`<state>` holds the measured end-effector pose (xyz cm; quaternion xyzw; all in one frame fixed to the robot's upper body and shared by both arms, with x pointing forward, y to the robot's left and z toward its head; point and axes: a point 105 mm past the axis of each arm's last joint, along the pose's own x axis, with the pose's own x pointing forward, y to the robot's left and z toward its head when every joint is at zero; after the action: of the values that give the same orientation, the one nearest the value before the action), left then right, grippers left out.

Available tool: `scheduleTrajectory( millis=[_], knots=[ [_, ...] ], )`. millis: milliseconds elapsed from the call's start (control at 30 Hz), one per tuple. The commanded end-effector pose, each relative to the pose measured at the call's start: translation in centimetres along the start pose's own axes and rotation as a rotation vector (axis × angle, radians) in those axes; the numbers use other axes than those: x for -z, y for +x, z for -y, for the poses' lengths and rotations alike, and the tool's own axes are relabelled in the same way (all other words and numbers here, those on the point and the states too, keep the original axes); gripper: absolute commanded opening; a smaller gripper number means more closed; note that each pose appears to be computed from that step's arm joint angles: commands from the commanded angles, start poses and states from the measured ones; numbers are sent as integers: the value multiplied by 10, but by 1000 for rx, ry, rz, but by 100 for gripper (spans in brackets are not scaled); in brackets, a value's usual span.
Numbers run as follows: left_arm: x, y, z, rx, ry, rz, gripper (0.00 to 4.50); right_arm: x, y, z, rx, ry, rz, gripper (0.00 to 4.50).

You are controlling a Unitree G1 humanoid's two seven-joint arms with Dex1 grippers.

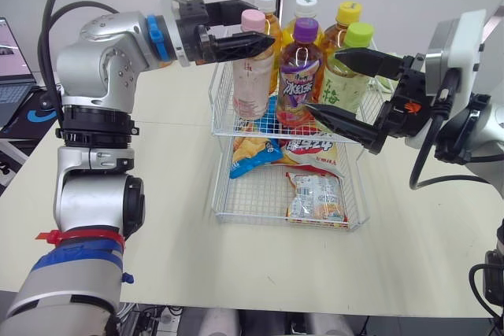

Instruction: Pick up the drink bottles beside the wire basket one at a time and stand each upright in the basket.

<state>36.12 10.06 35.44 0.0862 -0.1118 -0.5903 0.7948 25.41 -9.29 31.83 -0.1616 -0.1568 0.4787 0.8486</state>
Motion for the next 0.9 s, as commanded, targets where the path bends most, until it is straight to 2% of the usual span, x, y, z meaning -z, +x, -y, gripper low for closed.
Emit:
scheduleTrajectory(
  millis=[33, 233, 433, 567, 733, 900],
  knots=[
    [-29, -3, 8, 30, 52, 74, 448, -11, -3, 1, 1, -35, 30, 450],
    [-52, -12, 10, 9, 117, 115, 448, -11, -1, 1, -16, -31, 35, 450],
    [-93, -28, 6, -46, 170, 210, 448, -10, 1, 2, -30, -26, 40, 450],
    [-109, -52, -9, -156, 196, 232, 448, -17, 0, 7, -30, -31, 66, 450],
    [-104, -92, -35, -361, 182, 239, 448, -54, -19, 32, 40, -32, 183, 450],
    [-86, -144, -58, -584, 125, 294, 448, -83, -71, 80, 235, -101, 172, 450]
  ],
)
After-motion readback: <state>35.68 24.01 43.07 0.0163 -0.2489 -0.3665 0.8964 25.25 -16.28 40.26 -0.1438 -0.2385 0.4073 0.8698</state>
